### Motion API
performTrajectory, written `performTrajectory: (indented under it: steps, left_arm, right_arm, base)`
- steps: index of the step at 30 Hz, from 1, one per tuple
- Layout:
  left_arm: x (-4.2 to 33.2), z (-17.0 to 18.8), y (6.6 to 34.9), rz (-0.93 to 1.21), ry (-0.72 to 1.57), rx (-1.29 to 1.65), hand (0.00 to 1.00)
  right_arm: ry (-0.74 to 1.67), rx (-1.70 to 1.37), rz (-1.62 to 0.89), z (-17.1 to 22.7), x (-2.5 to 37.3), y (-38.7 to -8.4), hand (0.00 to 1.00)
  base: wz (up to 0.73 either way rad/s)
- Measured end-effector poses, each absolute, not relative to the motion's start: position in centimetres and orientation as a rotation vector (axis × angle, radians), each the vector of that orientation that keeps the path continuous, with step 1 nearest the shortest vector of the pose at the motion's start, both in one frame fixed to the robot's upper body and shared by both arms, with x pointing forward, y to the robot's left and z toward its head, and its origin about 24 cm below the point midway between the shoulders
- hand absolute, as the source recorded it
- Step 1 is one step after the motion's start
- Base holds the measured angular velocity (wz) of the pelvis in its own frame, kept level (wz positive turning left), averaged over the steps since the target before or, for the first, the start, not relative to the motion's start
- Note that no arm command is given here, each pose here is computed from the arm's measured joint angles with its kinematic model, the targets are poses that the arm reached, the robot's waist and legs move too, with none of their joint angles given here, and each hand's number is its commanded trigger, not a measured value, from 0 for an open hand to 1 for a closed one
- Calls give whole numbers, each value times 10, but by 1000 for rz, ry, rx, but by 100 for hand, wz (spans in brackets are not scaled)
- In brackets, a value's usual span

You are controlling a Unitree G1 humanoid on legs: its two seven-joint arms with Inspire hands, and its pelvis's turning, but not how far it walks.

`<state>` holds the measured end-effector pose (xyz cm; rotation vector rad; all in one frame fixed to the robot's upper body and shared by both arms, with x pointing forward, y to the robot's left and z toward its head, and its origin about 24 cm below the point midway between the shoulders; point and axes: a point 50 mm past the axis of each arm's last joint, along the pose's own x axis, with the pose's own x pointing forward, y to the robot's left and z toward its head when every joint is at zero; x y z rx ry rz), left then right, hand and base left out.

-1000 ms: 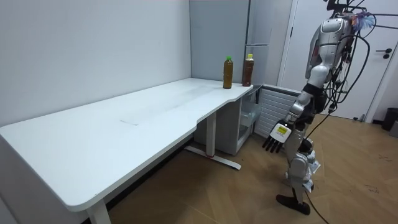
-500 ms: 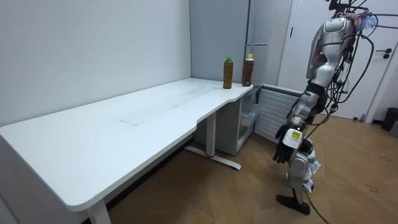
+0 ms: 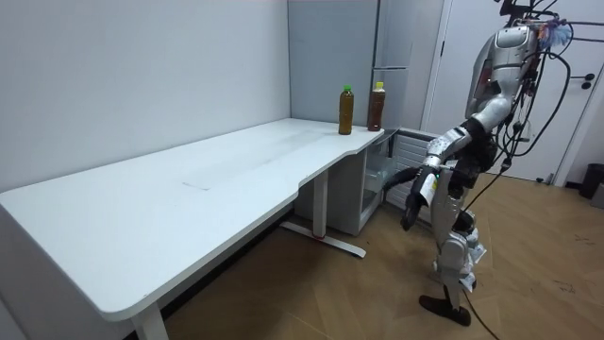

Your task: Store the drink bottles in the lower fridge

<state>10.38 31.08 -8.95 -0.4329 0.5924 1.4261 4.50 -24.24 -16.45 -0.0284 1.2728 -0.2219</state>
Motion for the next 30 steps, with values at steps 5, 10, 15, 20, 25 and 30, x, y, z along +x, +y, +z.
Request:
performTrajectory:
  steps: [5, 10, 15, 20, 25, 30]
  left_arm:
    - [133, -43, 320, 1415, 338, -304, 0]
    - [152, -5, 323, 1380, 144, -181, 0]
    - [163, 23, 326, 1330, 11, -158, 0]
    - [176, 45, 321, 1234, -98, -165, 0]
    - [190, 85, 311, 1051, -276, -133, 0]
    - [202, 107, 297, 866, -355, -75, 0]
  right_arm:
    - [1268, -45, -240, -164, 44, -244, 0]
    - [1267, -49, -239, -164, 44, -246, 0]
    - [1273, -50, -248, -163, 40, -248, 0]
    - [1255, -53, -243, -163, 44, -248, 0]
    - [1248, -14, -218, -163, 47, -246, 0]
    - [1251, 23, -216, -163, 45, -247, 0]
  base:
    - [0]
    - [0]
    - [0]
    - [0]
    - [5]
    - [-1]
